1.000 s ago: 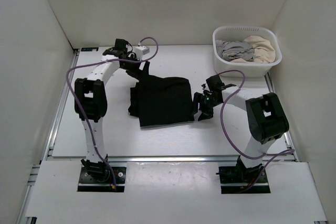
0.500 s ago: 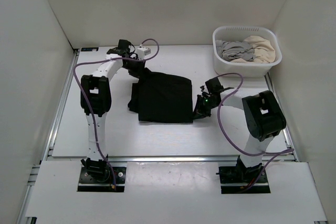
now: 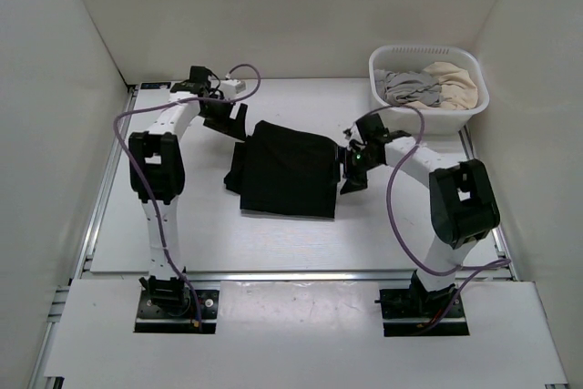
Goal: Fold and stack the trousers
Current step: Fold the trousers
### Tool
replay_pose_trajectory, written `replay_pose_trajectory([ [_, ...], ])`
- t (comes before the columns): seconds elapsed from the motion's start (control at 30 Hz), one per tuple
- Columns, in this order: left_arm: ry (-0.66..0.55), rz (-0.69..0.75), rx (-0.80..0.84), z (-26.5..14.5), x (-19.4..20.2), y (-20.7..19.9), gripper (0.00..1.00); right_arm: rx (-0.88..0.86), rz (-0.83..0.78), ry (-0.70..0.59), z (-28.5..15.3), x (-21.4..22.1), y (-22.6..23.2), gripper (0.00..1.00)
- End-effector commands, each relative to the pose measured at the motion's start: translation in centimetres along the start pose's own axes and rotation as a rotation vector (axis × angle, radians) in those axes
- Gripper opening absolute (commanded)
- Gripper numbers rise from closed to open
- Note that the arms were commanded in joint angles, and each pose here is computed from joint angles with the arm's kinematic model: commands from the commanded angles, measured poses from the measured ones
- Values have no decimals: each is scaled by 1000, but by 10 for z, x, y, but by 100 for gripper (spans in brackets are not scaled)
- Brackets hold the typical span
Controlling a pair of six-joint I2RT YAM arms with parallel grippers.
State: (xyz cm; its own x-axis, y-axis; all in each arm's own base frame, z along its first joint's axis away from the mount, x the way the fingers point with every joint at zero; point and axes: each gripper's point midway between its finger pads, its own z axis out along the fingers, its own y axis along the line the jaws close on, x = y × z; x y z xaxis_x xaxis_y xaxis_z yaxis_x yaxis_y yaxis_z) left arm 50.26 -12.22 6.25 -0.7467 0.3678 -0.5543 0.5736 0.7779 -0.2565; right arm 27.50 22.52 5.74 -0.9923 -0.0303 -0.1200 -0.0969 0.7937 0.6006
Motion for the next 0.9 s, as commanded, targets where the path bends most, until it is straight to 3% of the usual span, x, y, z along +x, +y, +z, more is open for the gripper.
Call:
replay_pose_trajectory([
  [0.0,-58,109,-77,-89,-18,-30,100,190,-42,-127,-37,-40,-15,71],
  [0.1,38,117,35,-101,37,-77,100,279,-24,-239,-54,-80,-27,71],
  [0.2,158,81,192,-92,102,-122,100,248,-33,-268,-47,-123,-24,71],
  [0.3,227,20,274,-81,140,-141,100,202,-67,-253,-28,-155,-18,71],
  [0.5,175,35,230,-56,127,-137,100,153,-54,-198,10,-160,-30,71],
  [0.63,264,43,235,-34,150,-150,100,129,-43,-186,18,-161,-30,68],
  [0.73,319,75,166,-21,173,-142,100,120,-25,-204,21,-167,-29,36],
  [0.77,349,77,157,-19,186,-143,100,118,-18,-207,24,-168,-31,17],
  [0.87,376,84,105,-17,197,-133,100,121,11,-239,20,-180,-32,0],
])
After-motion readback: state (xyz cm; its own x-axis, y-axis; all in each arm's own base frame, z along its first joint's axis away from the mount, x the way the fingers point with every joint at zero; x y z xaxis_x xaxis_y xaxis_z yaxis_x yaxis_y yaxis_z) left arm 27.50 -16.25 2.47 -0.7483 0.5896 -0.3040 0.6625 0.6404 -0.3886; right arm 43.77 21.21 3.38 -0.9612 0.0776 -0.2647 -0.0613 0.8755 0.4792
